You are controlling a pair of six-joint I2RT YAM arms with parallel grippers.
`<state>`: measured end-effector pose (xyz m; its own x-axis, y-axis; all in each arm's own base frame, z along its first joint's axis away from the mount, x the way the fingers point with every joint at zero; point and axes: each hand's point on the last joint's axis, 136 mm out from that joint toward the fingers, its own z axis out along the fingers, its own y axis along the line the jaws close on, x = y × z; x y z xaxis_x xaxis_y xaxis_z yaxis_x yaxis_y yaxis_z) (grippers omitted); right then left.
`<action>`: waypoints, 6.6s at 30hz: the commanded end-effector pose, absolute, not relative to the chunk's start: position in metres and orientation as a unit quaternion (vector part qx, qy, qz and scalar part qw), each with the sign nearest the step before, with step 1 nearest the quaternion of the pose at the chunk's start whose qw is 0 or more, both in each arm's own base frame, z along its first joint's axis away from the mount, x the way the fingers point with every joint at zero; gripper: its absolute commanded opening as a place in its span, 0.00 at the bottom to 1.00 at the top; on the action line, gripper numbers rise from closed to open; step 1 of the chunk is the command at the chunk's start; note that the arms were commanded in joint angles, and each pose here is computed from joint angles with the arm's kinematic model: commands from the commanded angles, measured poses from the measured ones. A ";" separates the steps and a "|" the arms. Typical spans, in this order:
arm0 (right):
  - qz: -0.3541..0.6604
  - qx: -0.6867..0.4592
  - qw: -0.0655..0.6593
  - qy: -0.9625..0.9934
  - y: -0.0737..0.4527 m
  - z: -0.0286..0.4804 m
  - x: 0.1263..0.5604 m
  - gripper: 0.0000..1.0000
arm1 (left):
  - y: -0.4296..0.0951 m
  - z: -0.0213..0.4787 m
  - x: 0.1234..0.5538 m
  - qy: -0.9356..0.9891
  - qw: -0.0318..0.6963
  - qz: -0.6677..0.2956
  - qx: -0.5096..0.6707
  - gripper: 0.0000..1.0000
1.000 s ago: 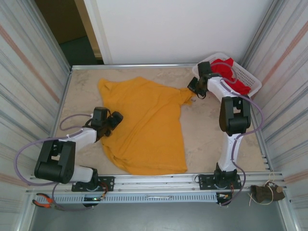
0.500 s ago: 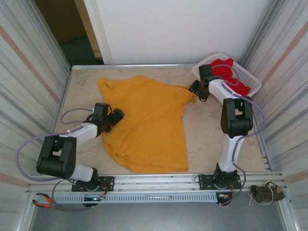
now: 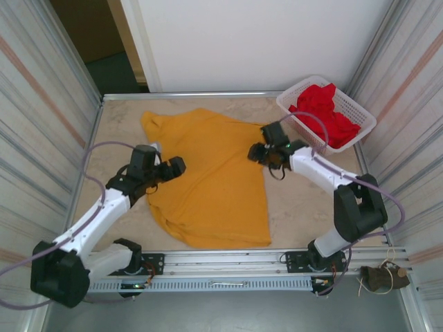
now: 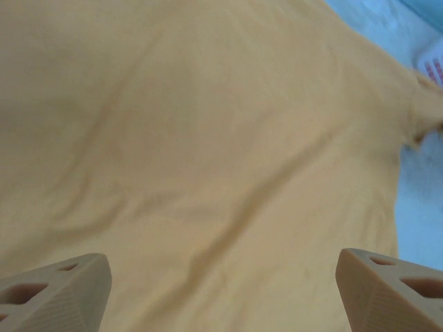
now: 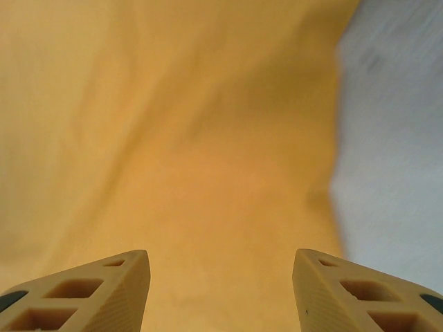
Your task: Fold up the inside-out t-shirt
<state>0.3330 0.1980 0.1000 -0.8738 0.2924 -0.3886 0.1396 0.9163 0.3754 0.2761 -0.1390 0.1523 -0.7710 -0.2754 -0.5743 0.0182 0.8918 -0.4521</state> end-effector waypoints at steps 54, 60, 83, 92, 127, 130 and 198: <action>0.253 0.224 0.242 0.910 0.164 0.138 0.238 0.69 | -0.230 0.027 0.153 0.920 0.194 -0.089 0.330 0.26; 0.285 0.211 0.227 0.907 0.196 0.138 0.223 0.69 | -0.244 0.063 0.165 0.914 0.228 -0.109 0.318 0.00; 0.424 0.356 0.122 0.823 0.303 0.145 0.162 0.99 | -0.231 0.186 0.196 0.879 0.401 -0.189 0.176 0.00; 0.453 0.429 0.119 0.773 0.326 0.131 0.182 0.99 | -0.238 0.197 0.194 0.868 0.408 -0.213 0.184 0.00; 0.456 0.339 0.204 0.797 0.304 0.188 0.228 0.00 | -0.257 0.162 0.171 0.810 0.452 -0.194 0.319 0.70; 0.459 0.337 0.204 0.797 0.305 0.190 0.228 0.00 | -0.265 0.156 0.173 0.810 0.449 -0.194 0.323 0.74; 0.366 0.341 0.304 0.811 0.367 0.052 0.369 0.62 | -0.373 0.359 0.189 0.741 0.379 -0.373 0.410 0.00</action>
<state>0.3635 0.3690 0.0586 -0.5859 0.7675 -0.2603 0.2928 0.4999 0.8151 0.1996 -0.3613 0.3314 -0.3950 0.3947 -0.8296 0.8659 0.4615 -0.1928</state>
